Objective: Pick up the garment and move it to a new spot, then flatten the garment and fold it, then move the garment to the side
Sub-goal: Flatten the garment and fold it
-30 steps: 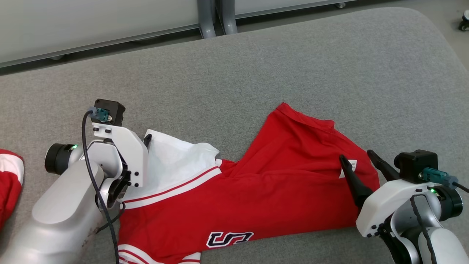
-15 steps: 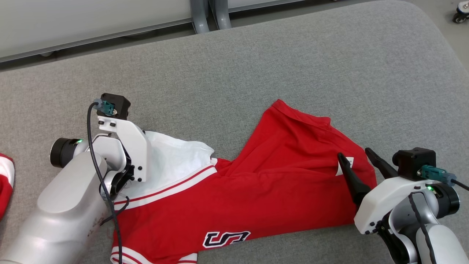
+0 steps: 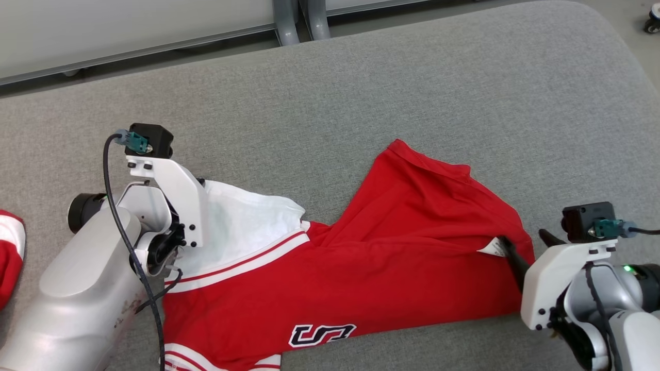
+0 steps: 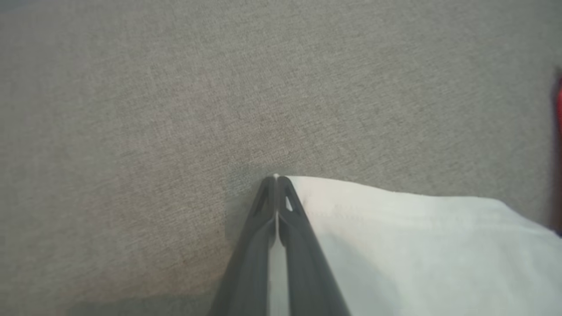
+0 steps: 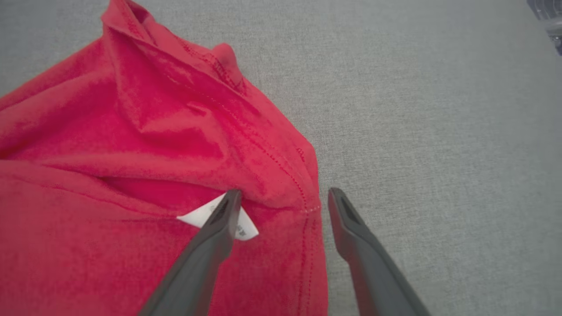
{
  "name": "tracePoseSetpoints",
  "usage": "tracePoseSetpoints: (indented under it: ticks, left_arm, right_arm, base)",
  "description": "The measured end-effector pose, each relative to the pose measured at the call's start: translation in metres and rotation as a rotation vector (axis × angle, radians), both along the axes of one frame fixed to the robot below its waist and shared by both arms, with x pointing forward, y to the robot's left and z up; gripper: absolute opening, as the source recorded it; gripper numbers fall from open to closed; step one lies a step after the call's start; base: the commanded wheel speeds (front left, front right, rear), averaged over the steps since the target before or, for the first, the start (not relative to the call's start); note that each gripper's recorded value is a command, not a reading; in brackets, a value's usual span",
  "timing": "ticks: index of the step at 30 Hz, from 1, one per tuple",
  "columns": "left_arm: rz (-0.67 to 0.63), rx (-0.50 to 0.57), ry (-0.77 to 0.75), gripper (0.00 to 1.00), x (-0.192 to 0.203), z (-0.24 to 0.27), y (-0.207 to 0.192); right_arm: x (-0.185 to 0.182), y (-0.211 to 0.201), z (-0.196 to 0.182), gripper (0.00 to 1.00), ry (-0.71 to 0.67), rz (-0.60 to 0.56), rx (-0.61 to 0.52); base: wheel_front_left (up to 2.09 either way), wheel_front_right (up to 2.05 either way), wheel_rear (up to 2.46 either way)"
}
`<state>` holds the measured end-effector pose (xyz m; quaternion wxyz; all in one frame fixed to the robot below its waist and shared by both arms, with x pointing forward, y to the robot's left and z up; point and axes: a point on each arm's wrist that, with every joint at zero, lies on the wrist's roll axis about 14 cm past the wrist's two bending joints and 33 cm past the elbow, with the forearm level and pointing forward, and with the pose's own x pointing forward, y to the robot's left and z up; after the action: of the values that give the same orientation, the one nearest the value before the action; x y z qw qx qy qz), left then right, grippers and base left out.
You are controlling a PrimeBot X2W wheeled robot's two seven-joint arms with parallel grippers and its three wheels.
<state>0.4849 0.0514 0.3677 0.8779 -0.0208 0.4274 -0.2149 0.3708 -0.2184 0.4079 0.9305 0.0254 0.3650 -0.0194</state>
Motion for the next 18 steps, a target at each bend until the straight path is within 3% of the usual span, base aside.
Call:
tracePoseSetpoints:
  ticks: [7,9,11,14,15,16,18]
  left_arm:
    - [0.008,-0.023,0.0,0.0,-0.003,0.002,0.0]
    - [0.009,-0.023,-0.001,0.0,-0.003,0.003,0.0]
    - [0.01,-0.024,-0.001,0.0,-0.003,0.003,0.0]
    - [0.008,-0.024,-0.002,0.0,-0.003,0.003,-0.001]
    - [0.009,-0.024,-0.004,0.0,-0.003,0.004,-0.001]
    - [0.007,-0.026,-0.004,0.0,-0.003,0.004,-0.002]
    - [0.005,-0.03,-0.006,0.0,-0.003,0.005,-0.003]
  right_arm:
    - [-0.003,-0.03,-0.004,1.0,0.043,-0.073,-0.062]
    - [-0.005,-0.031,-0.007,0.92,0.055,-0.075,-0.063]
    - [-0.006,-0.026,-0.012,0.94,0.07,-0.066,-0.043]
    - [-0.008,-0.014,-0.018,0.8,0.091,-0.041,-0.01]
    - [-0.009,-0.011,-0.02,0.53,0.1,-0.033,-0.006]
    - [-0.01,-0.009,-0.022,0.47,0.111,-0.027,-0.003]
    - [-0.011,-0.006,-0.024,0.46,0.117,-0.021,0.004]
  base:
    - [0.0,0.0,0.0]
    - [0.0,0.0,0.0]
    - [0.0,0.0,0.0]
    - [0.0,0.0,0.0]
    - [0.0,0.0,0.0]
    - [0.0,0.0,0.0]
    - [0.0,0.0,0.0]
